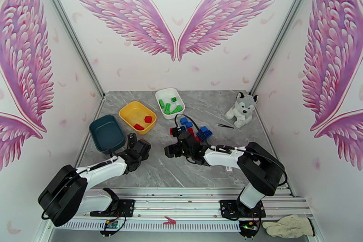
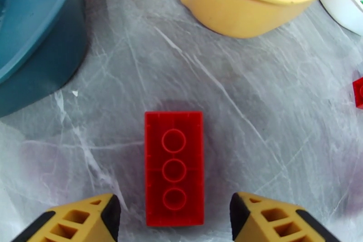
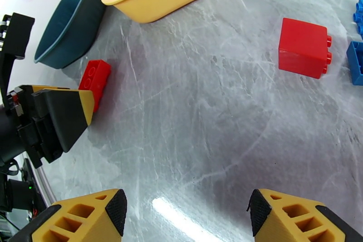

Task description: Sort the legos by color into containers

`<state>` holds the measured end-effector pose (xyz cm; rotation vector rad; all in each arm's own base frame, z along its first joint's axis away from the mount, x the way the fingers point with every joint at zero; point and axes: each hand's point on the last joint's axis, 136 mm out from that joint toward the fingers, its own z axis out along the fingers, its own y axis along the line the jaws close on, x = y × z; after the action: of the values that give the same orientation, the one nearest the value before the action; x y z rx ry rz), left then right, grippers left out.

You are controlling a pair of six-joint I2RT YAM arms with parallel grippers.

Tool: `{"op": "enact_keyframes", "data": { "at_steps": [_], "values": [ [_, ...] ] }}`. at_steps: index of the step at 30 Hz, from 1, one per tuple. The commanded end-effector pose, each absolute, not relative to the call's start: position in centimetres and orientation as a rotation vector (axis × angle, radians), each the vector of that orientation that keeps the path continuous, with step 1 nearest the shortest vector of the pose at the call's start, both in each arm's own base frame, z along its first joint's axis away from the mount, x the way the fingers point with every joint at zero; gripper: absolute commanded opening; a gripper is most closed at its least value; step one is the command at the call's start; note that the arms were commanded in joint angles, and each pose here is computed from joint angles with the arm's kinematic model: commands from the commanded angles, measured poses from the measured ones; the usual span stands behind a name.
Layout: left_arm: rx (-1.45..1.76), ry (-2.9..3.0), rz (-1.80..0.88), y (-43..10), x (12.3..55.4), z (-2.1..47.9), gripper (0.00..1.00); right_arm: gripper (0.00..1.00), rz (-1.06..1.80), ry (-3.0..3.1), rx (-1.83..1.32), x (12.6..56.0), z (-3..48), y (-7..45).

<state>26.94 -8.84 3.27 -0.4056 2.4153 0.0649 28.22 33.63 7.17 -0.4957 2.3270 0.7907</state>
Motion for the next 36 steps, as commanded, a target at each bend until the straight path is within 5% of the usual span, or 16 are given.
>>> {"op": "enact_keyframes", "data": {
  "at_steps": [1,18,25,36],
  "values": [
    [-0.406,2.405,0.078,-8.8,27.0,2.8,0.64,0.76,0.773,2.327,-0.500,27.9,6.7,33.6],
    [-0.388,2.413,0.117,-8.9,27.9,2.0,0.47,0.75,0.771,2.336,-0.507,27.9,6.5,33.9],
    [-0.365,2.408,0.070,-9.5,28.2,3.2,0.24,0.75,0.768,2.334,-0.508,28.0,6.7,34.0],
    [-0.289,2.353,-0.183,-12.3,28.1,7.9,0.21,0.74,0.866,2.292,-0.540,27.9,8.2,35.5]
  ]
}}
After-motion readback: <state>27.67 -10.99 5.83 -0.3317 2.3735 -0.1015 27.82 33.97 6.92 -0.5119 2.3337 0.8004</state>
